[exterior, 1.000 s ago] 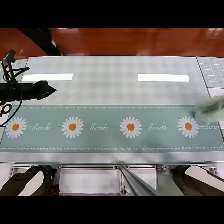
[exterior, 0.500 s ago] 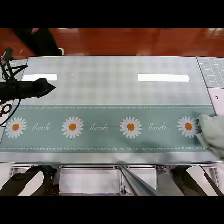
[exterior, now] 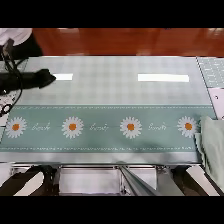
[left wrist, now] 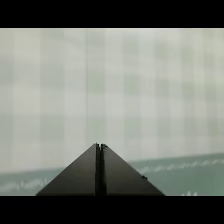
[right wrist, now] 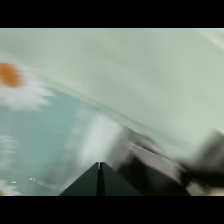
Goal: Fold the shirts.
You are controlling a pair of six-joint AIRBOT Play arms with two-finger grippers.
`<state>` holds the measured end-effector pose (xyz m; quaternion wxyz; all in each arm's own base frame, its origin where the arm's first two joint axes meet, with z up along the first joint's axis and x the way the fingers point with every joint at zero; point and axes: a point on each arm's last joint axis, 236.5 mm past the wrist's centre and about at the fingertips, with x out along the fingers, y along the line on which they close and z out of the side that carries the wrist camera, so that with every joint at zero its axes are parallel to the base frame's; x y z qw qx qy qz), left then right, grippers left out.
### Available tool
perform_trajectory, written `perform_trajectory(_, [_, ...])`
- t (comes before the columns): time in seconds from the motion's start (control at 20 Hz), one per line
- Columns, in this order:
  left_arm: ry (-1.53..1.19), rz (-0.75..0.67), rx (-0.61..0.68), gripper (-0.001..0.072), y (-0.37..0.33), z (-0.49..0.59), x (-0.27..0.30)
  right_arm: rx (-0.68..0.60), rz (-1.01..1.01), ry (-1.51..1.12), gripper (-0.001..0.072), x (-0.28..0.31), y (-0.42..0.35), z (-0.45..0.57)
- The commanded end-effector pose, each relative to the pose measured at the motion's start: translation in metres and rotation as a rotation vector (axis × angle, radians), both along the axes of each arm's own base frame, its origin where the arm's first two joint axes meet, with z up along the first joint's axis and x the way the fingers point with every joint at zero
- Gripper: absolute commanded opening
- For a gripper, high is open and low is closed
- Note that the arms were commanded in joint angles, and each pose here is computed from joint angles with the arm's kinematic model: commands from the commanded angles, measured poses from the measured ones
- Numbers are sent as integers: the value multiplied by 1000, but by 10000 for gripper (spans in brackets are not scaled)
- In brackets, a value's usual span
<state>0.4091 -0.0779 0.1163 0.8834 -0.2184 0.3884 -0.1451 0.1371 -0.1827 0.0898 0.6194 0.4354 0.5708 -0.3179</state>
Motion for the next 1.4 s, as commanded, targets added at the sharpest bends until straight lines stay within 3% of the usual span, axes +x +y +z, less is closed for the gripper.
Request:
perform_trajectory(0.0, [-121,-20,7,25,-4,56,31,-26,255,-545,19,159,38,74])
perform_trajectory(0.2, [-164,-179,10,25,-64,100,50,-178,781,-791,19,302,197,118])
perform_trajectory(0.35, [59,-183,205,25,-71,15,55,-316,1042,-483,18,327,265,19])
perform_trajectory(0.55, [333,-216,289,26,-62,-69,30,-256,1130,-18,18,284,249,-85])
perform_trajectory(1.35, [389,-234,295,26,-61,-81,21,-279,1117,-28,19,291,246,-87])
